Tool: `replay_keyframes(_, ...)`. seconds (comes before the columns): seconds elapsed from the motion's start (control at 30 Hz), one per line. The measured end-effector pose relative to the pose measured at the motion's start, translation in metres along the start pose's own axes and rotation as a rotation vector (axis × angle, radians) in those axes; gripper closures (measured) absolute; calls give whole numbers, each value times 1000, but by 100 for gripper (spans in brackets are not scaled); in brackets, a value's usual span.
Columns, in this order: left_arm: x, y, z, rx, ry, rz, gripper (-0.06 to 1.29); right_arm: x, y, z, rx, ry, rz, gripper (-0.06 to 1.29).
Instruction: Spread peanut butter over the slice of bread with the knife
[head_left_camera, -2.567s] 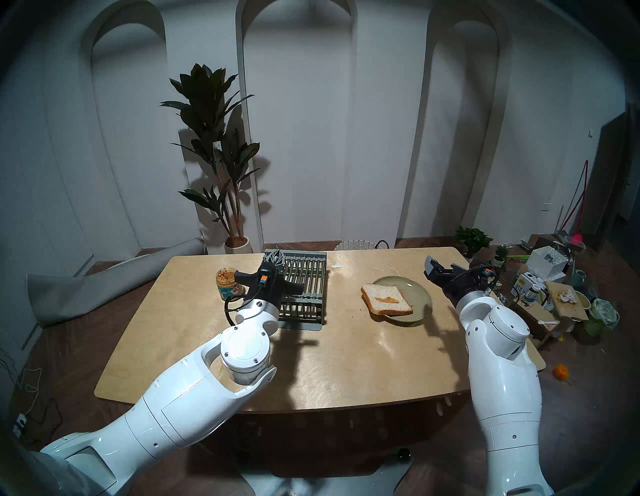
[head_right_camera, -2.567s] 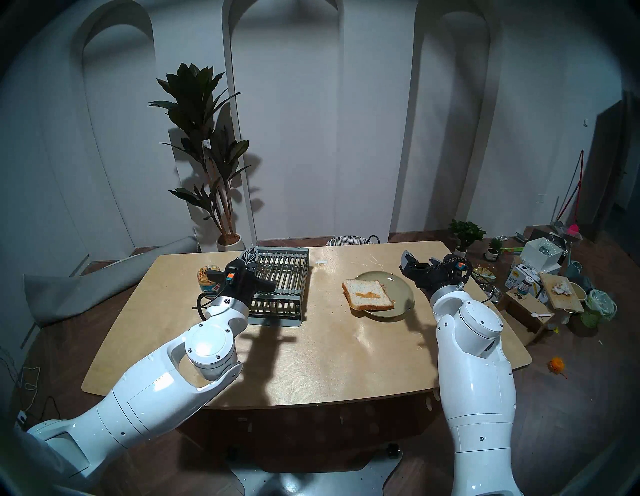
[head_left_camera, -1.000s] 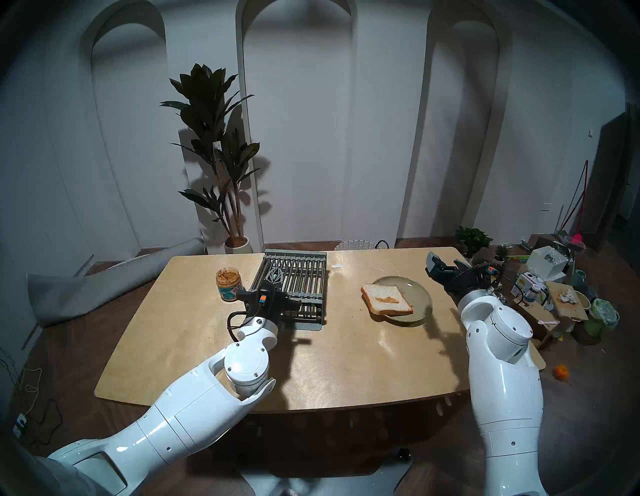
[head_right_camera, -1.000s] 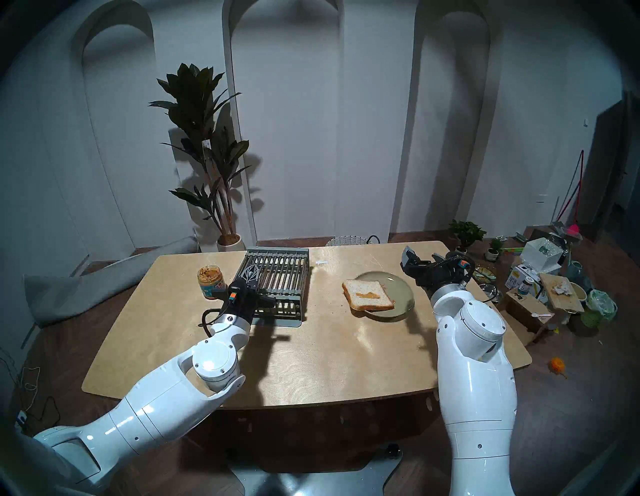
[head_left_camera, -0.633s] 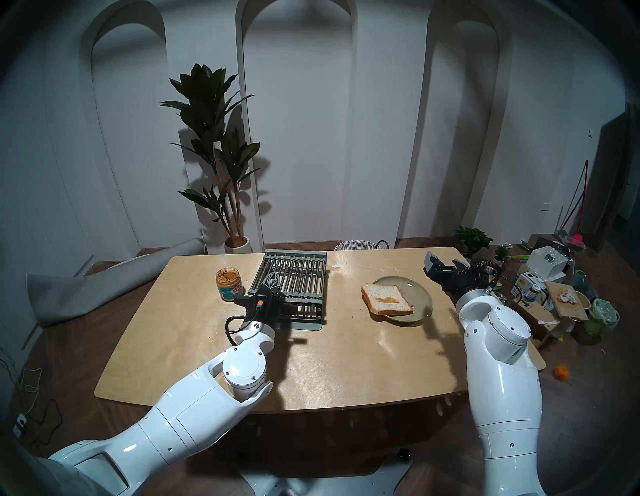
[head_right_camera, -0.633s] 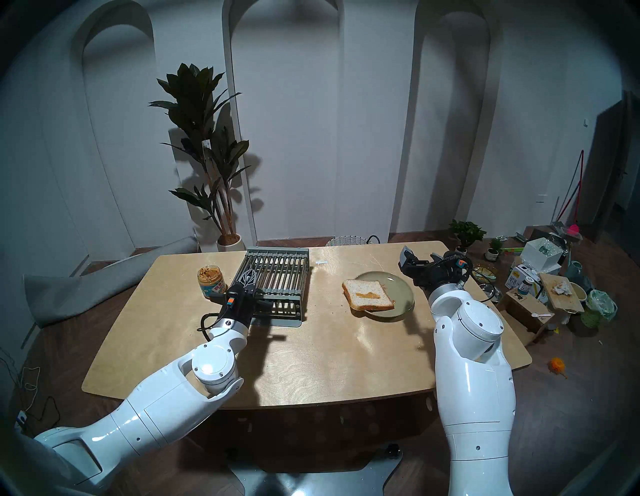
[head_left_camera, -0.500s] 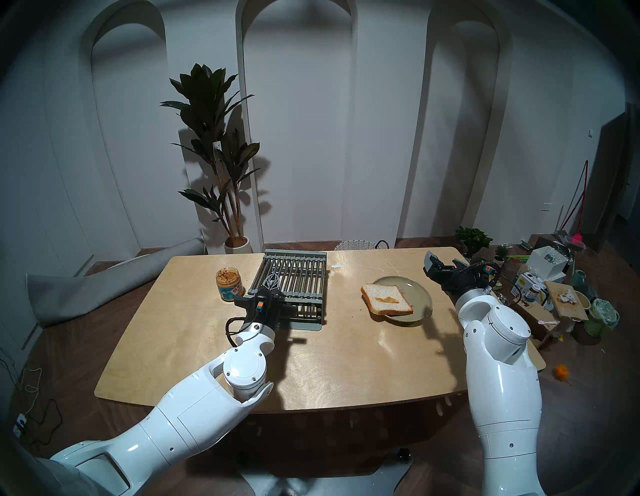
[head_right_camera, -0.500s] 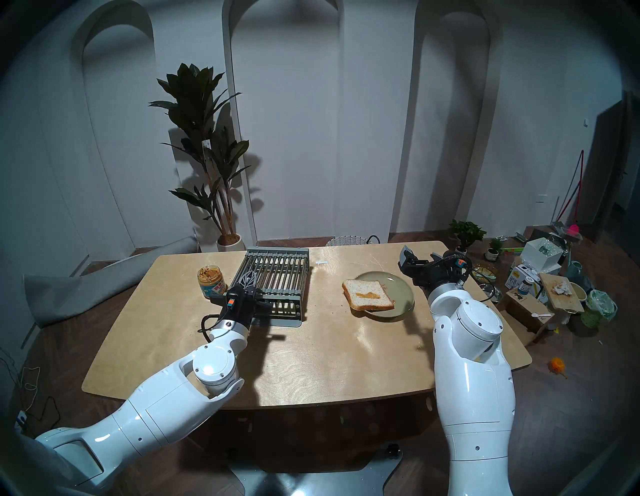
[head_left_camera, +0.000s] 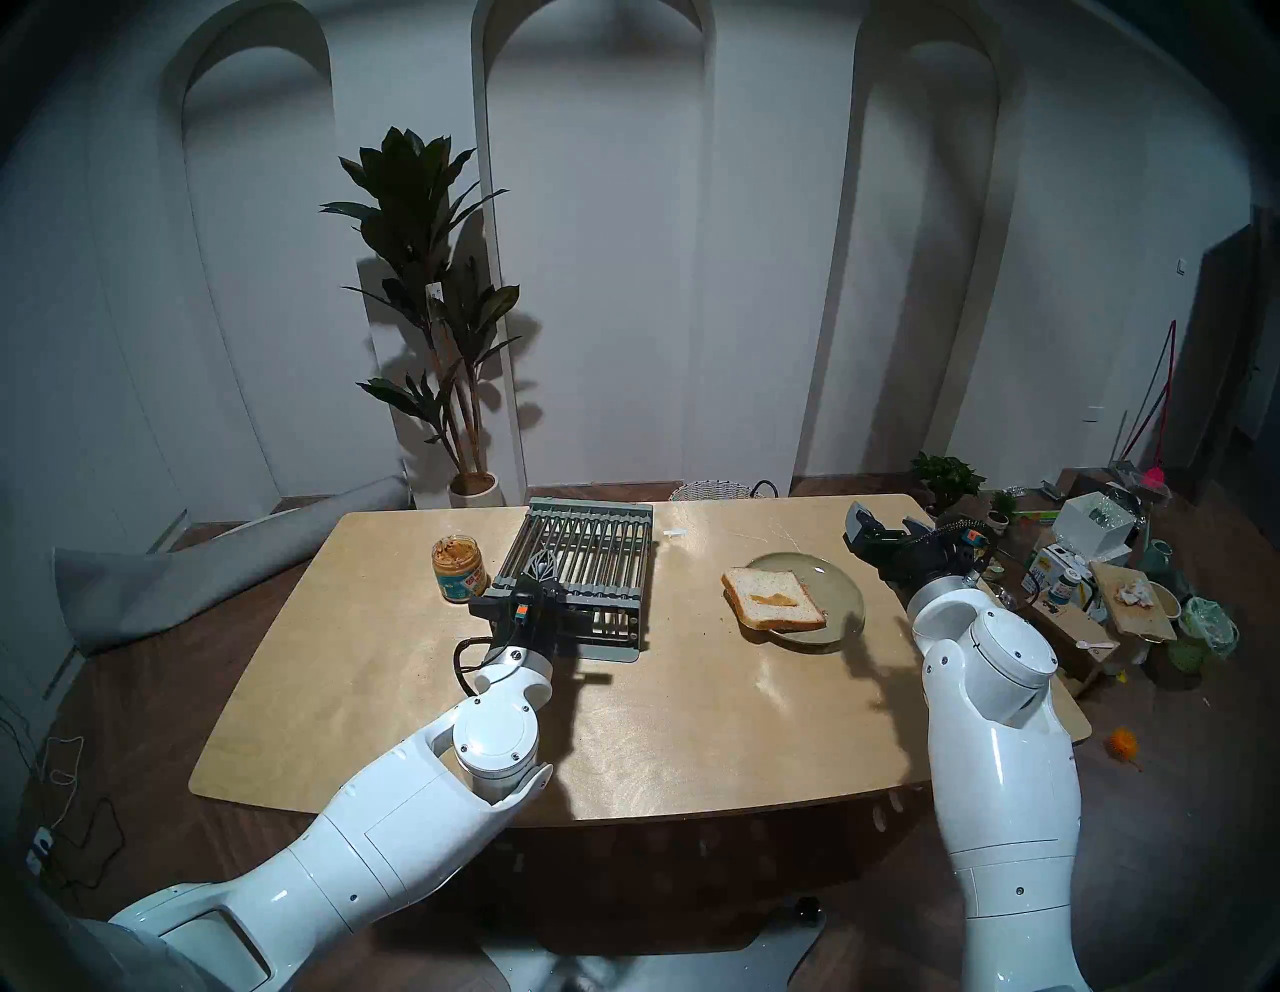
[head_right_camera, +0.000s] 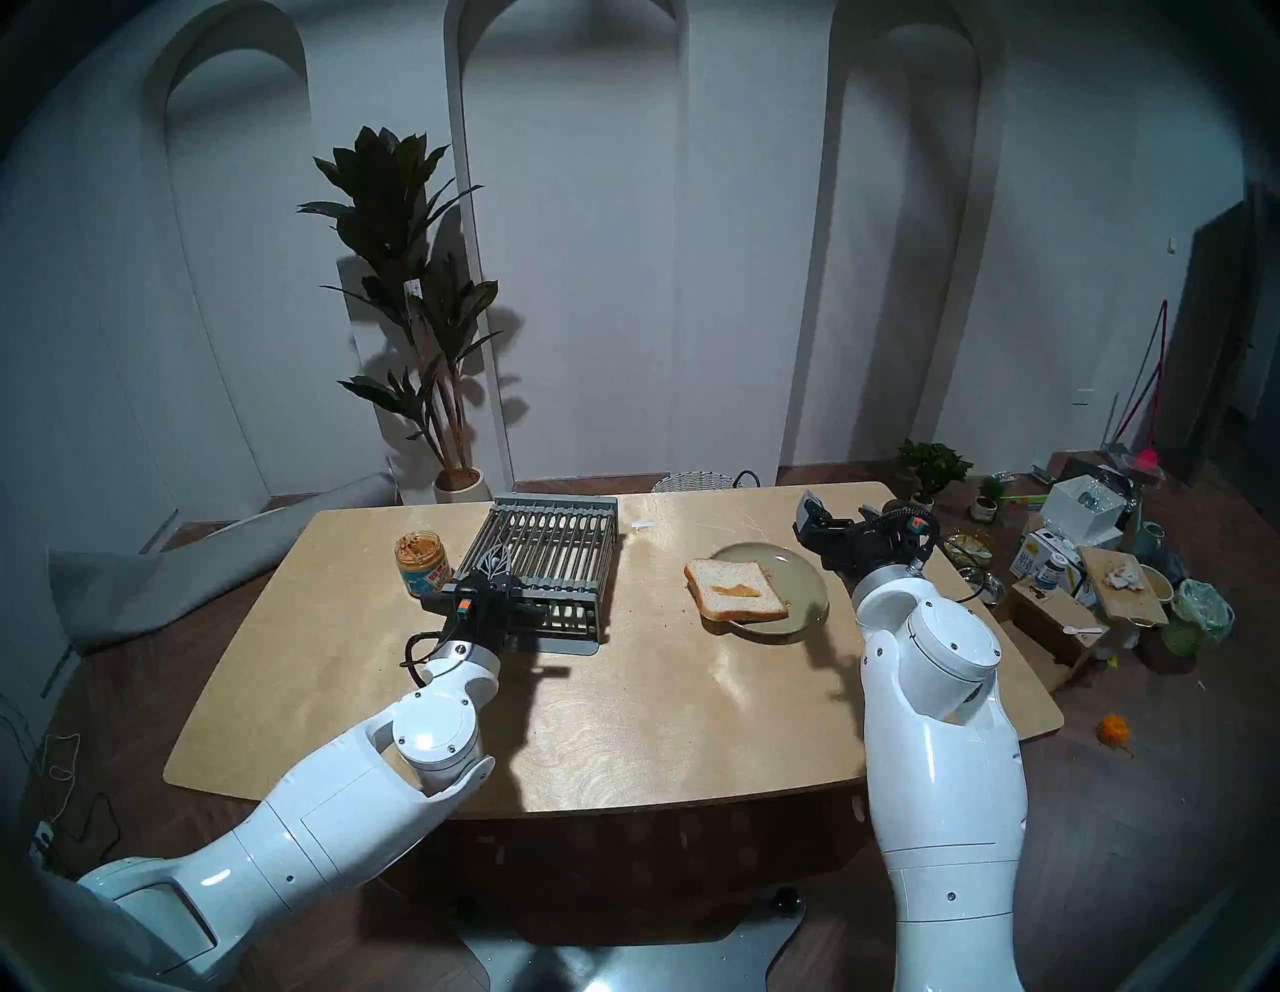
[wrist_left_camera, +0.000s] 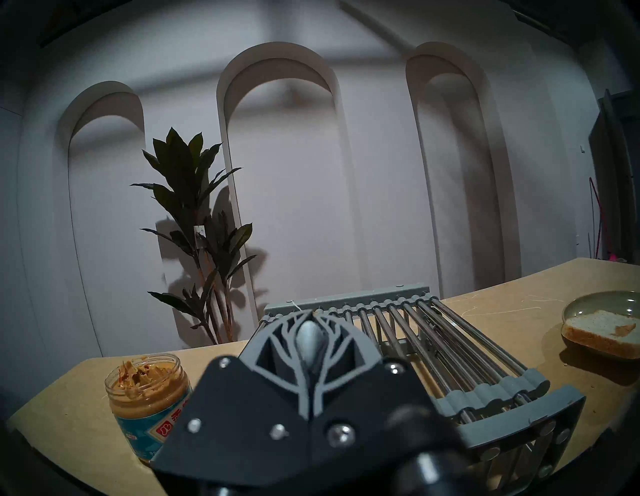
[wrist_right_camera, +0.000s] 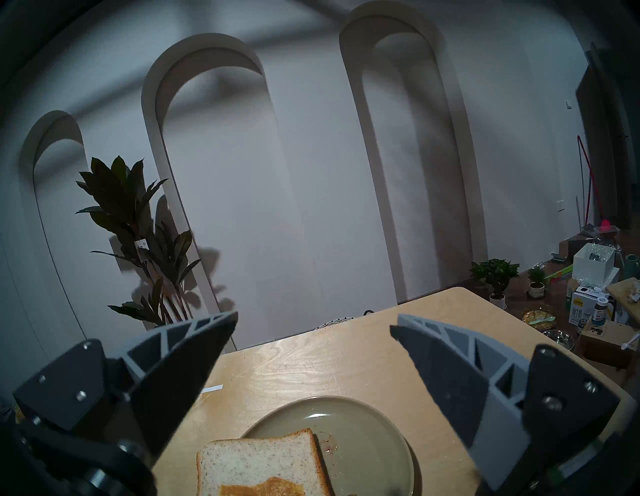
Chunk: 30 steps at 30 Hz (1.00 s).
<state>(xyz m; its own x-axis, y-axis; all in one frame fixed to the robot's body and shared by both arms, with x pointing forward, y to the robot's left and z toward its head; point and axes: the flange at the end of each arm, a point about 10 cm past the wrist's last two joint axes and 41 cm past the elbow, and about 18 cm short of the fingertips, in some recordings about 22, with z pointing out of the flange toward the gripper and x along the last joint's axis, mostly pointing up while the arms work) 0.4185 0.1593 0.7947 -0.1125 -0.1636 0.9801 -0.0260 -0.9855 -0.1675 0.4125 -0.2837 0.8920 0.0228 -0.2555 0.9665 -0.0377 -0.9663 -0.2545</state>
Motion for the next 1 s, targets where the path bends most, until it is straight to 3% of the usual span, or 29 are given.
replay_keyframes(0.5,0,-3,3,21,-24,-2,99,-5,1,4,7,-9,6,3)
replay_keyframes(0.53,0,-3,3,21,-24,-3,87,-5,1,4,7,-8,6,3)
replay_keyframes(0.6,0,-3,3,22,-25,-5,79,-5,2,4,7,-8,6,3)
replay_keyframes(0.73,1,-4,4,22,-23,-6,32,-5,2,4,7,-6,7,3)
replay_keyframes(0.83,1,-4,3,21,-21,-3,23,-5,3,4,7,-4,7,3)
replay_keyframes(0.9,1,-5,3,24,-19,10,4,-5,3,4,7,-3,7,2)
replay_keyframes(1.0,0,-3,0,20,-23,56,2,-4,4,4,6,-1,8,3)
